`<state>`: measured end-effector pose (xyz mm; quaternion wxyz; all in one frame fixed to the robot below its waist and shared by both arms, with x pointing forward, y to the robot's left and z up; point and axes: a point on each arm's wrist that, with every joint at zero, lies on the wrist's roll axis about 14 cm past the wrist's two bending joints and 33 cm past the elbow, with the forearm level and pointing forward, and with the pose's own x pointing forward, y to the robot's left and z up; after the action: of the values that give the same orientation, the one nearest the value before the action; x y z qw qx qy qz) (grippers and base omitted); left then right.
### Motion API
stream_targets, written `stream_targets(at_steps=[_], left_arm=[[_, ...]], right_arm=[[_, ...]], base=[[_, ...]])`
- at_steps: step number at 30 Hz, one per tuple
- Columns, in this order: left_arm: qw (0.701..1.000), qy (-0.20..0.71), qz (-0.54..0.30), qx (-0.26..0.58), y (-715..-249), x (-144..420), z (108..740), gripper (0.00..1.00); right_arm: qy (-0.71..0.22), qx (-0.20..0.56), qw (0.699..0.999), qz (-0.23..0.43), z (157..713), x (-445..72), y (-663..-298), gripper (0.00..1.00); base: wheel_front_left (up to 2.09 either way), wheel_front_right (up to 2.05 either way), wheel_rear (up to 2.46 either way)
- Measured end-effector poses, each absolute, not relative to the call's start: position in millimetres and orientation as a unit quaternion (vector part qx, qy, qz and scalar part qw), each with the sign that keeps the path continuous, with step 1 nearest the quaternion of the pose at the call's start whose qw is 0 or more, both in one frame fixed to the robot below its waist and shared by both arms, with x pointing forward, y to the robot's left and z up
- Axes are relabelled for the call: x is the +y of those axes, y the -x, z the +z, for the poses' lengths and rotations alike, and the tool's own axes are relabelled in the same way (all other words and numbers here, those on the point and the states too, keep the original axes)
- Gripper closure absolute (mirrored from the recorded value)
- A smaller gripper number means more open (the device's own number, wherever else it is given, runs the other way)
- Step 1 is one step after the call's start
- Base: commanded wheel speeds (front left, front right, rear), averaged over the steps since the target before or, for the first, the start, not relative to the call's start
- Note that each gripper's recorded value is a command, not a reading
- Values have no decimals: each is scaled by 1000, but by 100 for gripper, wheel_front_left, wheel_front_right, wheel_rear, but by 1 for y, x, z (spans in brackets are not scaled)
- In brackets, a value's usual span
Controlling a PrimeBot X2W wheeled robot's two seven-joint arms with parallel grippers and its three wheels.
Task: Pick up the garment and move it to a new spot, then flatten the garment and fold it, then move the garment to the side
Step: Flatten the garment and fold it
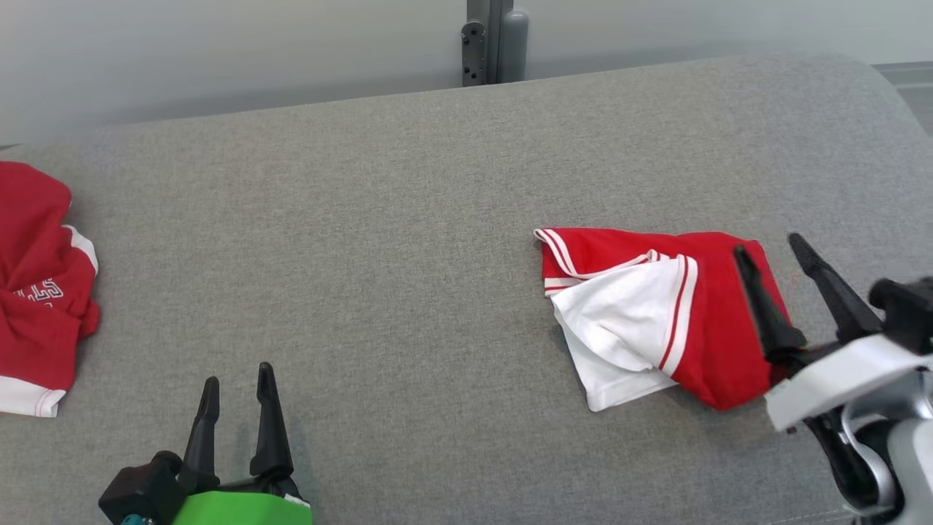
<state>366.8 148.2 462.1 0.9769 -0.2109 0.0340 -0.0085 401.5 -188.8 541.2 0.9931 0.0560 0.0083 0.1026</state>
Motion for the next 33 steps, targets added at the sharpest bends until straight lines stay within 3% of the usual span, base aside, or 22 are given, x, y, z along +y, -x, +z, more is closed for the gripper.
stream_targets(at_steps=[8, 14, 15, 16, 17, 18, 26, 33], left_arm=[[974, 221, -24, 31, -362, 136, 468, 0], [974, 223, -28, 26, -361, 133, 473, 0], [974, 223, -29, 25, -361, 132, 473, 0], [974, 223, -29, 25, -361, 132, 473, 0], [974, 224, -30, 26, -361, 132, 473, 0], [974, 224, -29, 26, -361, 132, 472, 0], [974, 222, -35, 35, -366, 128, 467, 0], [975, 216, -47, 36, -381, 124, 463, 0]], right_arm=[[-34, 7, 999, -33, 521, -269, -352, 0], [-50, 29, 995, -77, 489, -283, -329, 0], [-53, 31, 995, -79, 485, -283, -328, 5], [-56, 31, 995, -81, 483, -283, -327, 40], [-61, 32, 994, -83, 481, -283, -327, 53], [-67, 33, 994, -83, 479, -282, -328, 100], [-58, 42, 997, -41, 482, -263, -375, 100], [-47, 107, 993, 4, 449, -231, -416, 100]], base=[[0, 0, 0], [0, 0, 0], [0, 0, 0], [0, 0, 0], [0, 0, 0], [0, 0, 0], [0, 0, 0], [0, 0, 0]])
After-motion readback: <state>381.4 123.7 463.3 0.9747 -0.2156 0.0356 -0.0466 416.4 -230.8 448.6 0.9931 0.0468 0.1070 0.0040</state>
